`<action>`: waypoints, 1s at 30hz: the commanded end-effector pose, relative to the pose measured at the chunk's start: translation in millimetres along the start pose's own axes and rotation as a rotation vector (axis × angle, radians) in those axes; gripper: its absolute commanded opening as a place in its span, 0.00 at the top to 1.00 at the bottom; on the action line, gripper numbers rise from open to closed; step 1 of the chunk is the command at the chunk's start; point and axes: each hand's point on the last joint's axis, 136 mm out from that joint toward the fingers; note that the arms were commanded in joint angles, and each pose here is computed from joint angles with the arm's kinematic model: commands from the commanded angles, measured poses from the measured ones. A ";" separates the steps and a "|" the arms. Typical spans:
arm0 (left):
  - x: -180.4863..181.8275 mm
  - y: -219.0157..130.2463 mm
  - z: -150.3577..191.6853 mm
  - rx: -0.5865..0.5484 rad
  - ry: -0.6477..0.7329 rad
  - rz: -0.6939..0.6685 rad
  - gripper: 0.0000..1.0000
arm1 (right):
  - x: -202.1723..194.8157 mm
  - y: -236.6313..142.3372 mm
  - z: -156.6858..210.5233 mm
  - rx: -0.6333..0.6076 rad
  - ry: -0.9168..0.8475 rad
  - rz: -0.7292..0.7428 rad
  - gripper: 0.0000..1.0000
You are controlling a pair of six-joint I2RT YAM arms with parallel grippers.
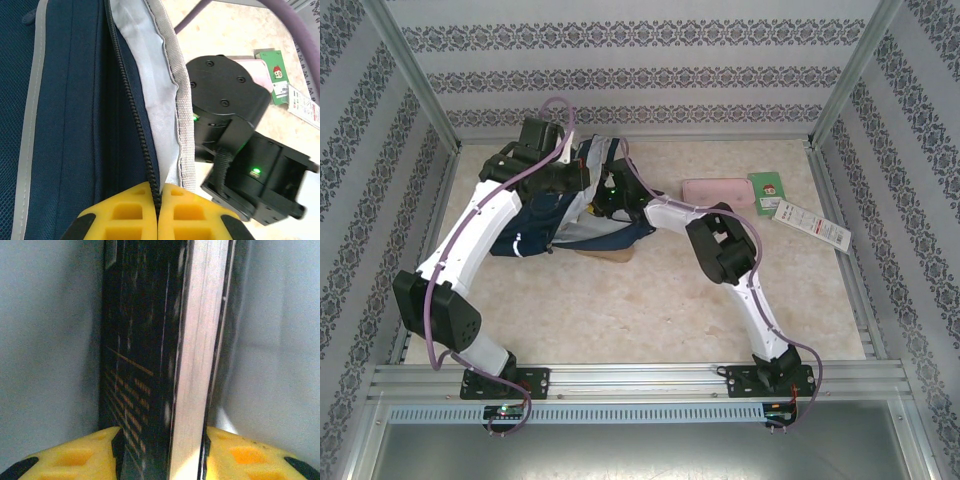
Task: Pack the student bag
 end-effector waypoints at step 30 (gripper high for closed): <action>-35.0 -23.1 -10.2 -0.060 0.001 0.188 1.00 | 45.6 27.3 15.6 0.109 -0.150 -0.044 0.76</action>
Point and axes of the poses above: each hand's point on the last joint's axis, 136 mm out from that joint toward the fingers, its own y axis out along the fingers, its own x axis along the line the jaws close on, z = x × y, and after that the axes turned 14 degrees about -y, right-handed
